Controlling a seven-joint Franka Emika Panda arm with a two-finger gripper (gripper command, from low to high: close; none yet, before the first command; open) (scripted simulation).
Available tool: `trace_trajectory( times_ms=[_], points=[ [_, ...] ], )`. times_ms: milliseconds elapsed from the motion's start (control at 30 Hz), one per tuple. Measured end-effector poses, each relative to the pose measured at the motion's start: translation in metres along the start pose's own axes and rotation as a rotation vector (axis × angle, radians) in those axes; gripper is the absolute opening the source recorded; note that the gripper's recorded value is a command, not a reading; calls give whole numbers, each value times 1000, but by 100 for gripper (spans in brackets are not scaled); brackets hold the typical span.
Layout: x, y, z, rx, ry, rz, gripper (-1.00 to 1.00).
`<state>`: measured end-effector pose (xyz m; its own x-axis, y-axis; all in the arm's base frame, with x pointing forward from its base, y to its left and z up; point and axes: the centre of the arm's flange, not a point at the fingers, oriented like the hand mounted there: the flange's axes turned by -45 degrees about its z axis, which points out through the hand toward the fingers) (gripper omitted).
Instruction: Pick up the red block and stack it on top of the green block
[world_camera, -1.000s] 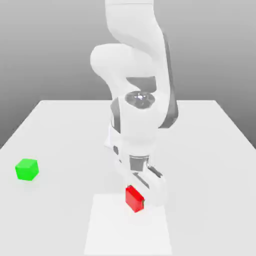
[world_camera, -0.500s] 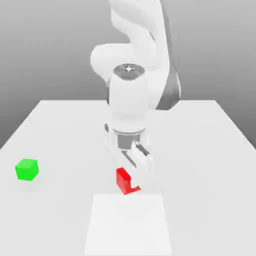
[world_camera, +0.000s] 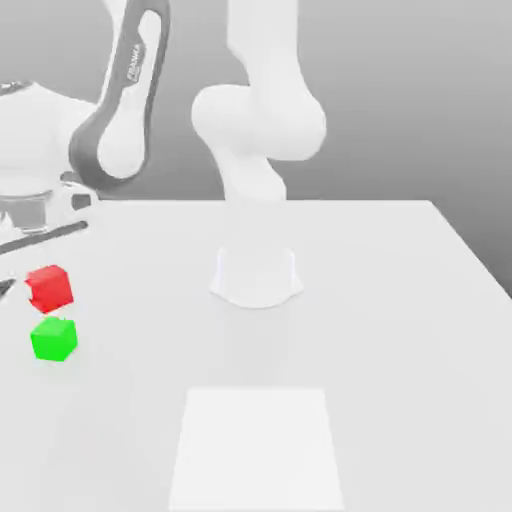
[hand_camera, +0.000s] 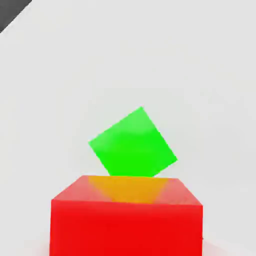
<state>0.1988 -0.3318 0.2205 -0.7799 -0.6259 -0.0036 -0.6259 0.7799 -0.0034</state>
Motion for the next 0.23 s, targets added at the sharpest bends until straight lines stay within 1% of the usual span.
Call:
trace_trajectory(
  times_ms=[100,133,233],
  points=[
    [3,1,29,0,1,11,-100],
    [4,2,36,-1,3,13,100],
    [4,2,36,-1,3,13,100]
  ],
)
